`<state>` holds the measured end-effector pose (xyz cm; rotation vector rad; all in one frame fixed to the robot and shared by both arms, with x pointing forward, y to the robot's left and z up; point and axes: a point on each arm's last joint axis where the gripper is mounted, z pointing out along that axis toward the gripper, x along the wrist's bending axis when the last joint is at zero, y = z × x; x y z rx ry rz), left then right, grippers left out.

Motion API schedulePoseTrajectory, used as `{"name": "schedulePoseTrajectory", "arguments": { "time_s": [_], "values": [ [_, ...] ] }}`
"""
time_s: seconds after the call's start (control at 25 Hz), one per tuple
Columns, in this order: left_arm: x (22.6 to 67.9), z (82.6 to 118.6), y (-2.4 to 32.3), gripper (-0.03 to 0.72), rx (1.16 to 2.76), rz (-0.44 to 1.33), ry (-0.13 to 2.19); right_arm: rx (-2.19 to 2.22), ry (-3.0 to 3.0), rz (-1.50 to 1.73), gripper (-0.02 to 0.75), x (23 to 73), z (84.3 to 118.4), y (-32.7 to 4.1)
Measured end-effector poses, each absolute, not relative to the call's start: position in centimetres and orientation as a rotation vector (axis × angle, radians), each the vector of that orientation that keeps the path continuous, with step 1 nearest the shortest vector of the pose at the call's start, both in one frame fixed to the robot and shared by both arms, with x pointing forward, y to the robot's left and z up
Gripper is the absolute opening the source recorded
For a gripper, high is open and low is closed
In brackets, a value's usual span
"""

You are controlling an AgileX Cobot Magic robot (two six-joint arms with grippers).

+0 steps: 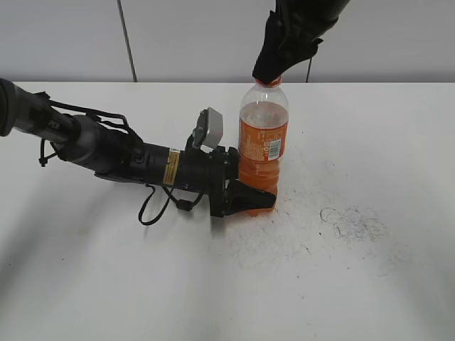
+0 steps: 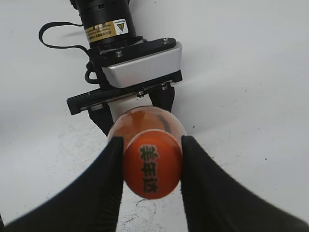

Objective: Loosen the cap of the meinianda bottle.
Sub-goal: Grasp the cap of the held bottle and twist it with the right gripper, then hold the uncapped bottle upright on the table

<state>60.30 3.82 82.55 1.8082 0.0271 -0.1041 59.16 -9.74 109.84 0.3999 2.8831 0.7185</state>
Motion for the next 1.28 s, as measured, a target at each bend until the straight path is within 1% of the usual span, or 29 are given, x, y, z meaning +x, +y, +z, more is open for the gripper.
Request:
{"name": "schedulePoseTrajectory", "arguments": {
  "time_s": [0.64, 0.76, 0.84, 1.0, 1.12, 1.28],
  "values": [
    [60.3, 82.6, 3.8, 0.550, 1.808, -0.103, 0.026, 0.368, 2.884, 0.713, 0.265, 58.7, 110.4, -9.9],
    [60.3, 82.6, 3.8, 0.550, 1.809, -0.104, 0.025, 0.361, 2.877, 0.716, 0.265, 58.5, 110.8, -10.1],
    [60.3, 82.6, 3.8, 0.550, 1.809, -0.104, 0.025, 0.381, 2.856, 0.728, 0.265, 58.1, 111.7, -10.3],
    [60.3, 82.5, 3.8, 0.550, 1.809, -0.103, 0.026, 0.573, 2.799, 0.769, 0.265, 57.6, 113.6, -11.8],
    [60.3, 82.5, 3.8, 0.550, 1.809, -0.103, 0.026, 0.724, 2.760, 0.782, 0.265, 57.9, 114.0, -13.3],
    [60.3, 82.5, 3.8, 0.550, 1.809, -0.103, 0.026, 0.914, 2.760, 0.760, 0.265, 57.8, 112.8, -15.5]
  ]
}}
